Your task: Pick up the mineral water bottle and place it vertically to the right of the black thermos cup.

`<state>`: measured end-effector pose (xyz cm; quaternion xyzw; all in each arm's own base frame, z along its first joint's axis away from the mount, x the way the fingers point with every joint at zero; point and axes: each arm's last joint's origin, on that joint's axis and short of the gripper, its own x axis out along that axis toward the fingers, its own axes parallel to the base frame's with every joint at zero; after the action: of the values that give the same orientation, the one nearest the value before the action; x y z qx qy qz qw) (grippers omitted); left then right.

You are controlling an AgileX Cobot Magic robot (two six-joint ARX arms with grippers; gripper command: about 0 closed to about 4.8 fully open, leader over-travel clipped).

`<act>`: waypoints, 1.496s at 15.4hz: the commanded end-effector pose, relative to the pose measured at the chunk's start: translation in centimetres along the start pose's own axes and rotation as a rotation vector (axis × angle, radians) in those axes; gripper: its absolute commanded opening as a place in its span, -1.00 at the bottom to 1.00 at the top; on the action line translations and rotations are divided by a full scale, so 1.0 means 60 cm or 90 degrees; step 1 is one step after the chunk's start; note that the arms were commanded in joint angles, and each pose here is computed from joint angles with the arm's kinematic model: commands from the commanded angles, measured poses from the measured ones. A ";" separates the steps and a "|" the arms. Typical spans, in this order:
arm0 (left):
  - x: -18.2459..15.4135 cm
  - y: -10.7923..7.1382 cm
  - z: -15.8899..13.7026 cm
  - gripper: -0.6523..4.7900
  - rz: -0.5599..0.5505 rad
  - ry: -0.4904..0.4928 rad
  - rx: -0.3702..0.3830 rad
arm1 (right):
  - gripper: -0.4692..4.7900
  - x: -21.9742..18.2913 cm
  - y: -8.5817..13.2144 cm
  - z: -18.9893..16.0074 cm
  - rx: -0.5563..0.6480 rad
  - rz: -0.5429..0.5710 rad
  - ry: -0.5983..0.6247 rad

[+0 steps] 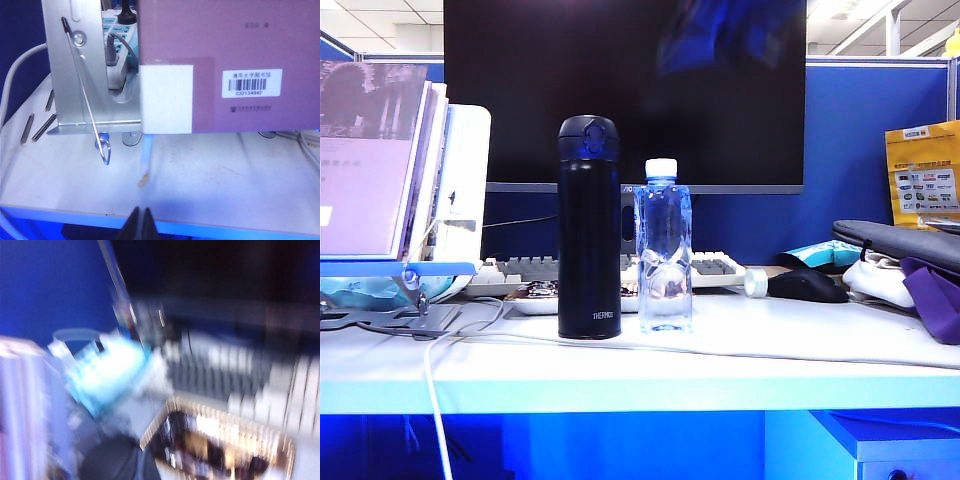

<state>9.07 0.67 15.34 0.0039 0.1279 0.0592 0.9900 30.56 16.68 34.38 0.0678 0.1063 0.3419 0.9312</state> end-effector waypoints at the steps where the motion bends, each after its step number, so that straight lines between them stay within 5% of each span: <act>1: 0.001 0.000 -0.006 -0.78 -0.002 0.013 -0.001 | -0.83 -0.064 0.023 0.059 -0.069 -0.028 -0.097; 6: 0.001 0.000 -0.006 -0.78 -0.002 0.013 -0.001 | -0.83 -0.281 0.078 0.142 -0.173 -0.183 -0.244; 13: 0.001 0.000 -0.006 -0.78 -0.001 0.013 -0.001 | -0.83 -0.516 0.113 0.086 -0.165 -0.345 -0.184; 17: 0.001 0.000 -0.006 -0.78 -0.001 0.013 -0.001 | -0.83 -0.513 0.096 -0.004 -0.166 -0.361 -0.144; 20: 0.001 0.000 -0.006 -0.78 -0.001 0.013 -0.001 | -0.83 -0.460 0.057 -0.122 -0.173 -0.349 -0.190; 23: 0.001 0.000 -0.006 -0.78 -0.001 0.013 -0.001 | -0.82 -0.412 0.017 -0.241 -0.176 -0.313 -0.135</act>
<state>9.07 0.67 15.34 0.0039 0.1279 0.0592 0.9900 7.82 2.06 25.18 -0.0522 -0.0236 0.0978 0.9936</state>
